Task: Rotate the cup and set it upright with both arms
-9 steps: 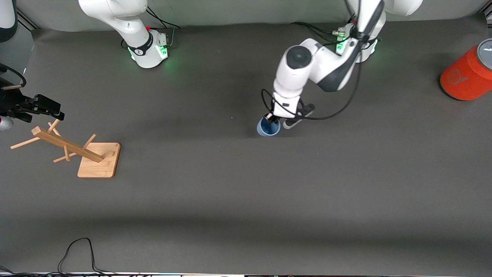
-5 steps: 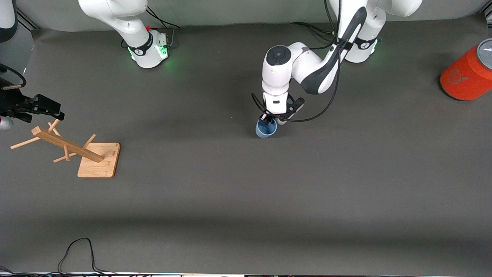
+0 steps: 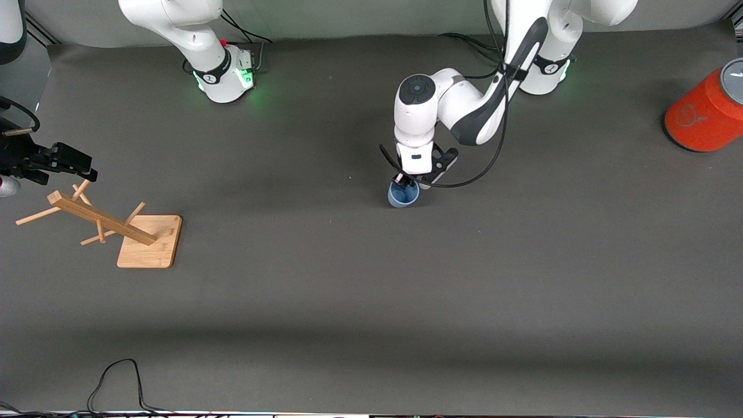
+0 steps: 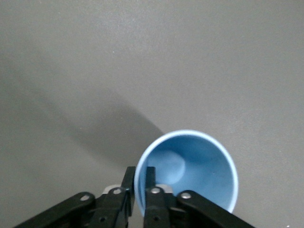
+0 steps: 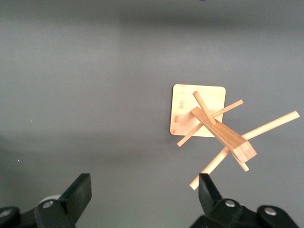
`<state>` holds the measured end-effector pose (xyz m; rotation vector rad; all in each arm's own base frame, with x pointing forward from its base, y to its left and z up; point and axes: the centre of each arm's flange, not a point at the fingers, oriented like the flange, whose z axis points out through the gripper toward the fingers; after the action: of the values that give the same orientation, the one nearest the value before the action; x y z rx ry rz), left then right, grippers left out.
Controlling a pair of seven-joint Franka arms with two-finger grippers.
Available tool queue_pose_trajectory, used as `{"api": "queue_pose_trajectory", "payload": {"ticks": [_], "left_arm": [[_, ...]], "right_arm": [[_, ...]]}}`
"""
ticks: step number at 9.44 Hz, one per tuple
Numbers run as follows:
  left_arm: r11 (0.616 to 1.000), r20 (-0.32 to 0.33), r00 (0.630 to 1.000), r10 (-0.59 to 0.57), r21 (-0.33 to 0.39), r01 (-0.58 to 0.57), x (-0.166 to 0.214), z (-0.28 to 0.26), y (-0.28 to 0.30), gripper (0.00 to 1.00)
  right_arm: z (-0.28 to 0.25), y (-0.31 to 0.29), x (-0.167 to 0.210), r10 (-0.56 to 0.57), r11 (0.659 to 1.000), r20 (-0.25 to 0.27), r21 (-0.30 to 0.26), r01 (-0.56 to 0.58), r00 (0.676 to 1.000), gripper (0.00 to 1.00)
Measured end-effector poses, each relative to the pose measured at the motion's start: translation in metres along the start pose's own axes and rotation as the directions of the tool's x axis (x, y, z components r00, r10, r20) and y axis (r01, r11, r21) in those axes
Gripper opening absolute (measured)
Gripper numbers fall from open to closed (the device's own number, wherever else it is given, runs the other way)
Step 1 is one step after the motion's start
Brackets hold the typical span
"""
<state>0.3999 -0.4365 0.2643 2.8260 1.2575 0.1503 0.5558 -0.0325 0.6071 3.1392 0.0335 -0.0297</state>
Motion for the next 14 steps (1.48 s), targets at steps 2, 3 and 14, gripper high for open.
{"api": "queue_pose_trajectory", "payload": {"ticks": [2,3,14], "left_arm": [[1.000,-0.012,1.000,0.014,0.015,-0.014,-0.002,-0.001,-0.001,0.55],[0.999,-0.023,0.999,0.034,0.028,-0.033,-0.004,-0.003,-0.001,0.72],[0.754,0.123,0.757,0.641,0.079,-0.652,0.355,-0.282,-0.044,1.00]], "right_arm": [[0.000,0.000,0.000,0.000,1.000,0.000,0.000,0.000,1.000,1.00],[0.000,0.000,0.000,0.000,1.000,0.000,0.000,0.000,1.000,1.00],[0.000,0.000,0.000,0.001,1.000,0.001,0.000,-0.001,1.000,1.00]]}}
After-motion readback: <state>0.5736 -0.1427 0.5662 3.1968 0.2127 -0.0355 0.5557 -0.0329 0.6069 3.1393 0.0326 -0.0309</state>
